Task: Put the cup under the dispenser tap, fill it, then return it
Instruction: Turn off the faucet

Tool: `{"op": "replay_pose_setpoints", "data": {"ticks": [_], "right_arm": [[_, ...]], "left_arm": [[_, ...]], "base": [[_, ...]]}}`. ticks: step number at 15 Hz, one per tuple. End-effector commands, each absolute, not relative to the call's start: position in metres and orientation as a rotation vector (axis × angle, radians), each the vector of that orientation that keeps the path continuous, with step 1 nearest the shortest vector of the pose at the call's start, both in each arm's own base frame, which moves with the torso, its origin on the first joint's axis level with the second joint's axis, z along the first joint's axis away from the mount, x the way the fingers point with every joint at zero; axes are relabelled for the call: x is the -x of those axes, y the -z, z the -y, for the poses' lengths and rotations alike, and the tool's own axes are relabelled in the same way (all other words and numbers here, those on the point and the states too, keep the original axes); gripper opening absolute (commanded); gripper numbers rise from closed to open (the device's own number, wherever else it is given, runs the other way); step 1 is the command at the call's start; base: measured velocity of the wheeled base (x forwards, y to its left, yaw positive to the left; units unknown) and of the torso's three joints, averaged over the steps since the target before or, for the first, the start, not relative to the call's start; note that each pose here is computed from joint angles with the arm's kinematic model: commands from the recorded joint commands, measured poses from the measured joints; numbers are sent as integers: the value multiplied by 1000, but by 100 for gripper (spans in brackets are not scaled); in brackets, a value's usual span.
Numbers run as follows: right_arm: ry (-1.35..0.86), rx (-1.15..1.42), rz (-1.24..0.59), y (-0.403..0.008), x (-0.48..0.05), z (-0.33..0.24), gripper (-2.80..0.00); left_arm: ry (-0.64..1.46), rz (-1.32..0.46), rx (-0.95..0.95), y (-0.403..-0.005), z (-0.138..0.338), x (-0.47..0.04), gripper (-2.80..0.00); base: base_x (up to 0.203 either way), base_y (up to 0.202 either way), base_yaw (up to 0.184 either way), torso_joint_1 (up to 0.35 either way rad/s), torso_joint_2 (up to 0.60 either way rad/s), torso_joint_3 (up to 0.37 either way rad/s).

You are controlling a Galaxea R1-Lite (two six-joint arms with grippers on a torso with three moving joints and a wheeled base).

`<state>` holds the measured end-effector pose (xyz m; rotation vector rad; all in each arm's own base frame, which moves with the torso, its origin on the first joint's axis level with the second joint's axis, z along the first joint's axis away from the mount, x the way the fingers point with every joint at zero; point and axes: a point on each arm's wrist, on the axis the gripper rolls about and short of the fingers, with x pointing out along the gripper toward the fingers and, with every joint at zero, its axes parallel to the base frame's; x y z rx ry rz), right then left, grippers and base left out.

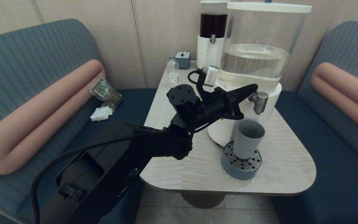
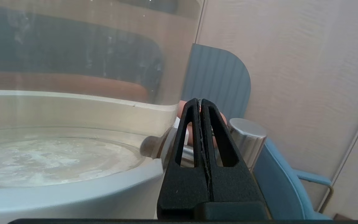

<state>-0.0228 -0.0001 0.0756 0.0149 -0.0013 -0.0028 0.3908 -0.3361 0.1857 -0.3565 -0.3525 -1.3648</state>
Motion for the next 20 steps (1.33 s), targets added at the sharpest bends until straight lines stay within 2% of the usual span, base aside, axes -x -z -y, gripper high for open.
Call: {"op": "replay_pose_setpoints", "data": {"ticks": [1,14,16,20], "right_arm": [[3,-15,-2,-75,23,0,-280],[3,-15,-2,-75,23,0,-280],[3,-15,-2,-75,23,0,-280],[3,-15,-2,-75,23,0,-280]], "left_arm": [[1390,341,355,-182,341,-389,-280],[1423,332,354,-177,350,-382,-280],[1418,351,356,-189,346,-379,-280],[1376,385,368,-241,316,-352,-280]], "base": [[0,0,0,0,0,0],[0,0,0,0,0,0],[0,0,0,0,0,0],[0,0,0,0,0,0]]}}
